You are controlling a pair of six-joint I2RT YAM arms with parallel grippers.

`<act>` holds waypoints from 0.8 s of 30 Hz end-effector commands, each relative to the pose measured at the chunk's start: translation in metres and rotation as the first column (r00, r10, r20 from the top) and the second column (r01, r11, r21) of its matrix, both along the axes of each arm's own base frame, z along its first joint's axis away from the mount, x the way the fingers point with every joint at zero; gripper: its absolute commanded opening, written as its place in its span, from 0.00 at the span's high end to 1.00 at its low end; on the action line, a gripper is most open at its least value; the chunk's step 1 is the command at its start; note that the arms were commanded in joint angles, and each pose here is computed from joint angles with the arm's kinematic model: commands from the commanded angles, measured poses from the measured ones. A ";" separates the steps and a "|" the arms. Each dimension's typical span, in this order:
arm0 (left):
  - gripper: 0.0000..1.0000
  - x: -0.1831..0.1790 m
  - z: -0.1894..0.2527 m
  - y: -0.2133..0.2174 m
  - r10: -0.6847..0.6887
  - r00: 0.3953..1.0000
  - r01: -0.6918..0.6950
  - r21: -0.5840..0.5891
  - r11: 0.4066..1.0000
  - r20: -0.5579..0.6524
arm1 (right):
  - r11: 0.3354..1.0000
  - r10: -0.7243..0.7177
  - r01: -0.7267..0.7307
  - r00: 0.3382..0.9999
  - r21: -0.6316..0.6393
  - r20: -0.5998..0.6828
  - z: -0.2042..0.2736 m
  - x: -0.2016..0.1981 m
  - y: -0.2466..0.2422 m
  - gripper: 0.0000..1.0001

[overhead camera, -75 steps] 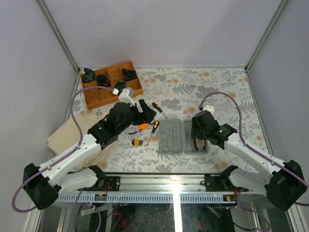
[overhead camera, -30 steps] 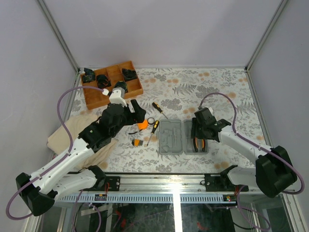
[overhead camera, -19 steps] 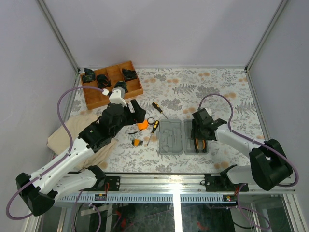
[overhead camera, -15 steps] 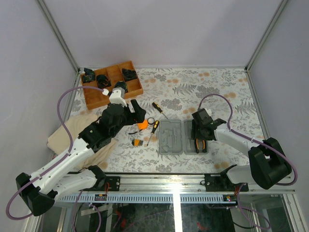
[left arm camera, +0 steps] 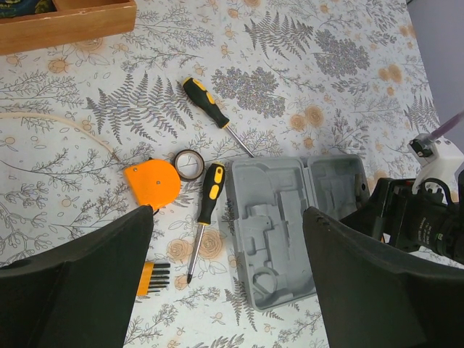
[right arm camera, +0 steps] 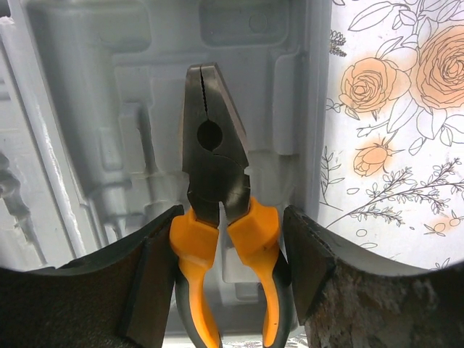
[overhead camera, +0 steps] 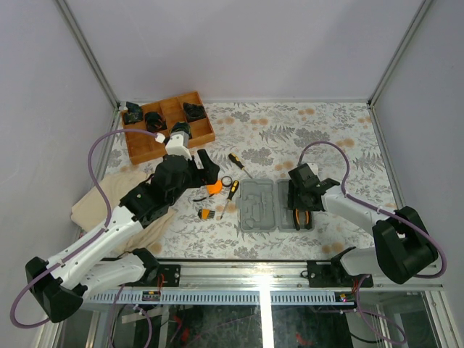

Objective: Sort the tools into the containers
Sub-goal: Place the pliers in the storage box.

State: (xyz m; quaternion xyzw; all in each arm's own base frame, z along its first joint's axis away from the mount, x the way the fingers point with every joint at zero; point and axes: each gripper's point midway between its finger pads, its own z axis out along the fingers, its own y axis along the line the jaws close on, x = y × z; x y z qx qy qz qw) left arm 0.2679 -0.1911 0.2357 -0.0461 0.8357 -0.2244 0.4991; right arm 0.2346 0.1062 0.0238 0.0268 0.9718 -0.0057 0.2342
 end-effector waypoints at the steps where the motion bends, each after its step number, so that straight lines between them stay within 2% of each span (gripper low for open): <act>1: 0.17 0.003 0.001 0.007 0.028 1.000 -0.028 0.012 1.000 0.007 | 1.000 -0.016 0.017 0.998 -0.018 0.058 0.012 0.010 -0.005 0.35; 9: 0.17 0.004 0.001 0.007 0.028 1.000 -0.028 0.016 0.999 0.008 | 1.000 -0.009 0.011 0.997 -0.015 0.083 0.029 0.013 -0.005 0.27; 15: 0.17 0.004 0.000 0.006 0.027 1.000 -0.027 0.017 0.999 0.006 | 1.000 0.000 0.002 0.994 -0.017 0.110 0.038 0.012 -0.008 0.34; 24: 0.17 0.004 -0.001 0.007 0.029 1.000 -0.029 0.018 0.999 0.004 | 0.998 0.063 -0.062 0.996 -0.017 0.070 0.026 0.015 0.001 0.35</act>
